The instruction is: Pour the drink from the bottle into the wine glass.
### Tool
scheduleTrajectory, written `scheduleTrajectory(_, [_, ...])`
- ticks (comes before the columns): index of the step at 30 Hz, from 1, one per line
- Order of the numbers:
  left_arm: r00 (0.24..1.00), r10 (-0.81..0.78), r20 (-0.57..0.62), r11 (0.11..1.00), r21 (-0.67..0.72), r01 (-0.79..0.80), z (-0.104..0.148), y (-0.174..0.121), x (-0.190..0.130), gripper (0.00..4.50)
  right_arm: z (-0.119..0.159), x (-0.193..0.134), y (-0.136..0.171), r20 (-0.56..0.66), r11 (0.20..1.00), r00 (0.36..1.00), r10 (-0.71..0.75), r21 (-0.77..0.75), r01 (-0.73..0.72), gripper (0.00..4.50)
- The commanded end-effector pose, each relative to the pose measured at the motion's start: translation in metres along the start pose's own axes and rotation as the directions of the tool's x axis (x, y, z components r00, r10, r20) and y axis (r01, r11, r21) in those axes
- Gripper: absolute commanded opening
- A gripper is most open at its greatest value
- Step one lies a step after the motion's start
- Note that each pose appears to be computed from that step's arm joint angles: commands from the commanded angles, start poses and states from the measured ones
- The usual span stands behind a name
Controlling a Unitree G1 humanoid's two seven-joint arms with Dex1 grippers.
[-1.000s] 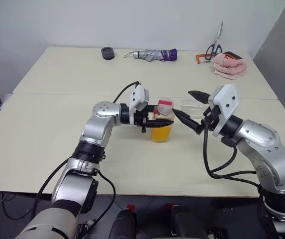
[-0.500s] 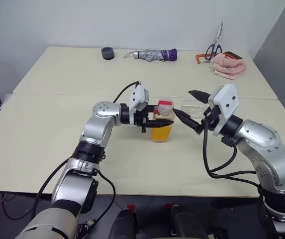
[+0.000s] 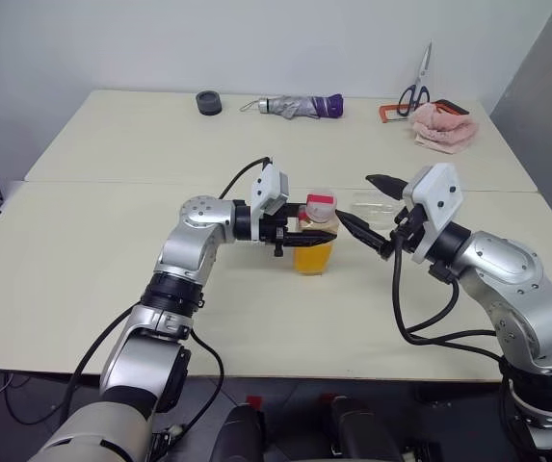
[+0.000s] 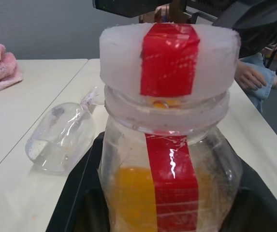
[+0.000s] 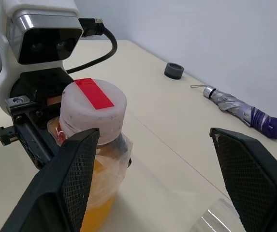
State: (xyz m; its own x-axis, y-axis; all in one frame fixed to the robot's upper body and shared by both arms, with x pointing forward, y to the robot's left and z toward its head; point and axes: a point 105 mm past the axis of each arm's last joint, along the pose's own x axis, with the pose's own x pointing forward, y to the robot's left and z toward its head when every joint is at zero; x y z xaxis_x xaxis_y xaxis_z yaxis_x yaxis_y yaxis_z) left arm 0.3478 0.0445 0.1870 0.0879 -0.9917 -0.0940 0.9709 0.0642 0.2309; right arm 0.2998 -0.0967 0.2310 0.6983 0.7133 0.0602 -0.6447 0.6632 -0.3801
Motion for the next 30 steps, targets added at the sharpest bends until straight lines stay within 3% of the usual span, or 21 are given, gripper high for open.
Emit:
scheduleTrajectory(1, [0.999, -0.013, 0.03, 0.998, 0.066, 0.011, 0.0168, 0.001, 0.0006, 1.92, 0.0116, -0.003, -0.0028, 0.044, 0.999, 0.999, -0.009, -0.031, 0.01, 3.89])
scheduleTrajectory(30, [1.0, -0.009, 0.029, 0.998, 0.065, 0.007, 0.0163, 0.0015, 0.0008, 1.92, 0.0045, -0.007, -0.0109, 0.011, 0.998, 1.0, -0.027, -0.056, 0.028, 3.89])
